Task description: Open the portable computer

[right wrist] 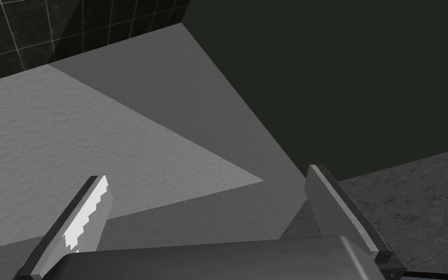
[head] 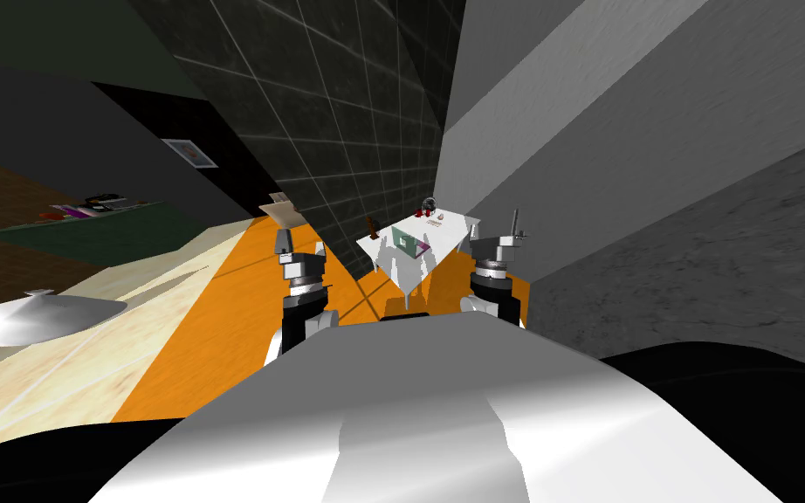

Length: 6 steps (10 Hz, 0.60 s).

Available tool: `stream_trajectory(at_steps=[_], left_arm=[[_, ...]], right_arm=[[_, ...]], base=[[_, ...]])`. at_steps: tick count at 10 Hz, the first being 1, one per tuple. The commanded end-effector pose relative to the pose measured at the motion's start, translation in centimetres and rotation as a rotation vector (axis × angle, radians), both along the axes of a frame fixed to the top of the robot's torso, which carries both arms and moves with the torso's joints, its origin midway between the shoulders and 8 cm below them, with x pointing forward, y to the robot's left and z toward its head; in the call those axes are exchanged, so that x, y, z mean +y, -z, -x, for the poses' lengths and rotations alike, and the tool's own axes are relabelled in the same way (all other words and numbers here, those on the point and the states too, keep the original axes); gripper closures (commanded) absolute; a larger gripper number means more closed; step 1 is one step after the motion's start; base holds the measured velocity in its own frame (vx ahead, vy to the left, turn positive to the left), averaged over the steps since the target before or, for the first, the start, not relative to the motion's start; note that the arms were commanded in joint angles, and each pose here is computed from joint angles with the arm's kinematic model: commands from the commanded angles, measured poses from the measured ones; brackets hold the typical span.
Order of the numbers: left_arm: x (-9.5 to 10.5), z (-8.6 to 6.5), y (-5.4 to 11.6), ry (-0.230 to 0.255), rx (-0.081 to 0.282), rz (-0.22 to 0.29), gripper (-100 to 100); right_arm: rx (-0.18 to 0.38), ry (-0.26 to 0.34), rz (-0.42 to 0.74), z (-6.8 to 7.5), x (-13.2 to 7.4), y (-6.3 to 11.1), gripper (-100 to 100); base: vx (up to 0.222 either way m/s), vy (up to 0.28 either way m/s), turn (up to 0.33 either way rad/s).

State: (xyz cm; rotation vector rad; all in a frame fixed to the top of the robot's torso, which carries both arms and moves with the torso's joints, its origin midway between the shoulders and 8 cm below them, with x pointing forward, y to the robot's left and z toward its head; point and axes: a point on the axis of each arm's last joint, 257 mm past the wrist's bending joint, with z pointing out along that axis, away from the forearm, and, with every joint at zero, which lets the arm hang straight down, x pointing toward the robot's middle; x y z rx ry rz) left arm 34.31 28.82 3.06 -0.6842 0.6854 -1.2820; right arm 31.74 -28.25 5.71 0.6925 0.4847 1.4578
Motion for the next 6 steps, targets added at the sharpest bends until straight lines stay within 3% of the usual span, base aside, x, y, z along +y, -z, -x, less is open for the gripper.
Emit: stream_trajectory(at_steps=[1,6], left_arm=[[0.0,0.0,0.0,0.0,0.0,0.0,0],[0.0,0.01,-0.01,0.0,0.0,0.0,0]], right_arm=[[0.0,0.0,0.0,0.0,0.0,0.0,0],[0.0,0.0,0.0,0.01,0.0,-0.01,0]], base=[[0.0,0.0,0.0],[0.0,0.0,0.0]])
